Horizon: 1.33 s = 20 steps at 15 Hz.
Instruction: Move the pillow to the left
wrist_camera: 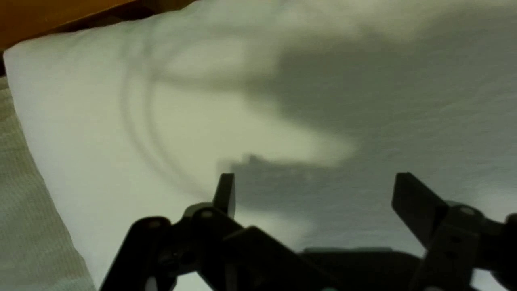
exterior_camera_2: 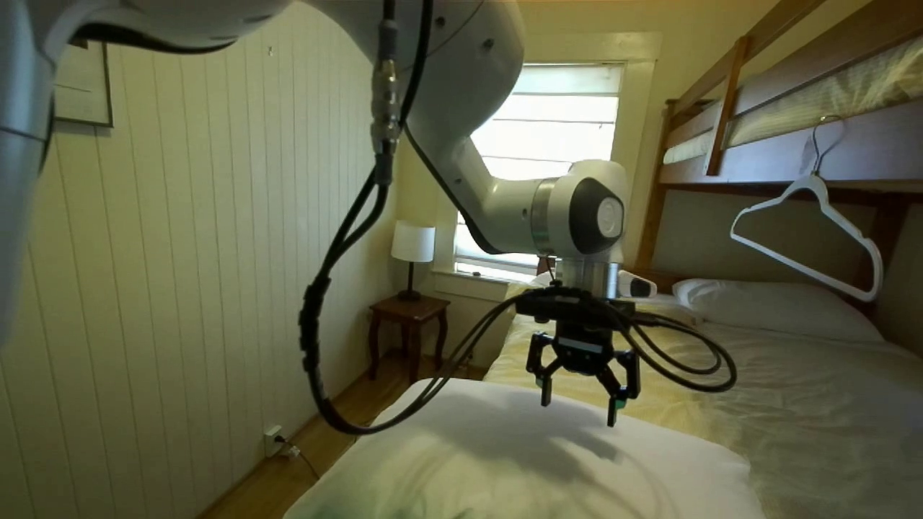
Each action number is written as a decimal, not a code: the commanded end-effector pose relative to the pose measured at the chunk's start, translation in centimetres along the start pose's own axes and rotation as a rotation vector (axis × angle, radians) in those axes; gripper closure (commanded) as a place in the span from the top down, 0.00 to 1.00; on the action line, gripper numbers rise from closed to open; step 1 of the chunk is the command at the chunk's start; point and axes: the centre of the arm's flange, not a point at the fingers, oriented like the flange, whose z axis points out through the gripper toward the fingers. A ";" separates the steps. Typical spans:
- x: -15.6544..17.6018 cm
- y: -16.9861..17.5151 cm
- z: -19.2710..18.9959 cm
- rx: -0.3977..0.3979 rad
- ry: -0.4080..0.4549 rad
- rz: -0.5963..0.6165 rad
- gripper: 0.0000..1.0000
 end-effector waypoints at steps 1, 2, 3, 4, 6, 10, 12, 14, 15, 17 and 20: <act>2.2 0.0 2.9 -0.009 0.014 0.066 1.00; 2.9 -0.1 3.9 0.002 0.016 0.071 1.00; 3.6 -0.3 4.9 0.014 0.014 0.084 1.00; 4.1 -0.6 5.8 0.023 0.016 0.098 1.00; 4.9 -1.3 7.8 0.014 -0.012 0.101 1.00; 5.6 -1.5 10.2 -0.014 -0.057 0.109 1.00; 5.8 -1.4 10.6 -0.018 -0.064 0.126 0.73; 5.6 -1.0 10.2 -0.009 -0.058 0.143 0.60; 5.4 -0.8 9.7 0.000 -0.053 0.144 0.52; 4.7 -0.3 8.3 0.010 -0.023 0.154 0.37; 2.8 0.6 4.7 0.073 0.033 0.162 0.16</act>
